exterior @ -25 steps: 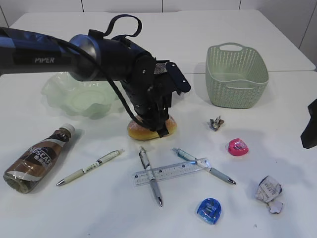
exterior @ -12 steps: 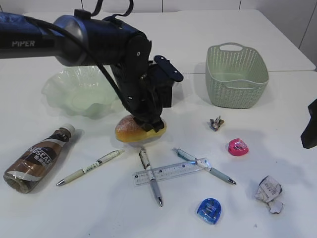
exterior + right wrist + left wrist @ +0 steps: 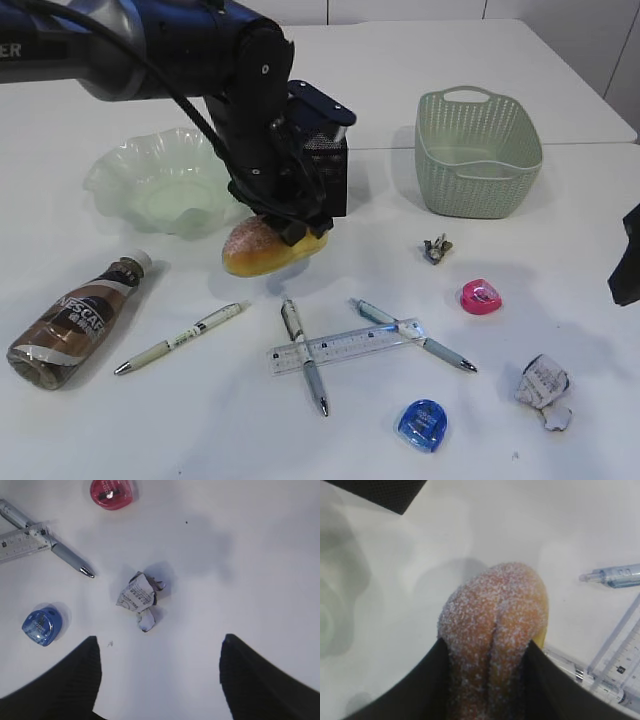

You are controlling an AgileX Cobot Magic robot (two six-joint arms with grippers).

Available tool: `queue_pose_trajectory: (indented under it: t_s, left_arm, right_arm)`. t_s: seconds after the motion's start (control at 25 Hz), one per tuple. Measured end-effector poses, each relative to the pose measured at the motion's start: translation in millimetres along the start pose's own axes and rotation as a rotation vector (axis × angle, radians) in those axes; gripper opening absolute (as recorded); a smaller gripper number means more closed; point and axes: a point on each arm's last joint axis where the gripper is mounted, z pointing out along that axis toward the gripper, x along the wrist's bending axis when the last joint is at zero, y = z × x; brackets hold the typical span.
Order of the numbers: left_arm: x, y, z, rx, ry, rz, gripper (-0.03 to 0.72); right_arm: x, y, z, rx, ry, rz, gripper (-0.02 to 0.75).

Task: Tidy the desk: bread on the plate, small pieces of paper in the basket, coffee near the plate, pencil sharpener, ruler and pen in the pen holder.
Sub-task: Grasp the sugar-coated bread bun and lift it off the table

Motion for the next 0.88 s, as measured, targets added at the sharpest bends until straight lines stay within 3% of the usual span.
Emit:
queue_pose_trajectory:
  t_s: [0.52, 0.88]
  left_arm:
    - [22.3, 26.5, -64.8, -0.001, 0.118, -0.141, 0.281]
    - [65.4, 22.9, -74.7, -0.004, 0.226, -0.206, 0.29]
  right_arm:
    - [0.4, -3.9, -0.1, 0.043, 0.004, 0.01, 0.573]
    - [0.6, -5.6, -0.2, 0.061, 0.006, 0.013, 0.572]
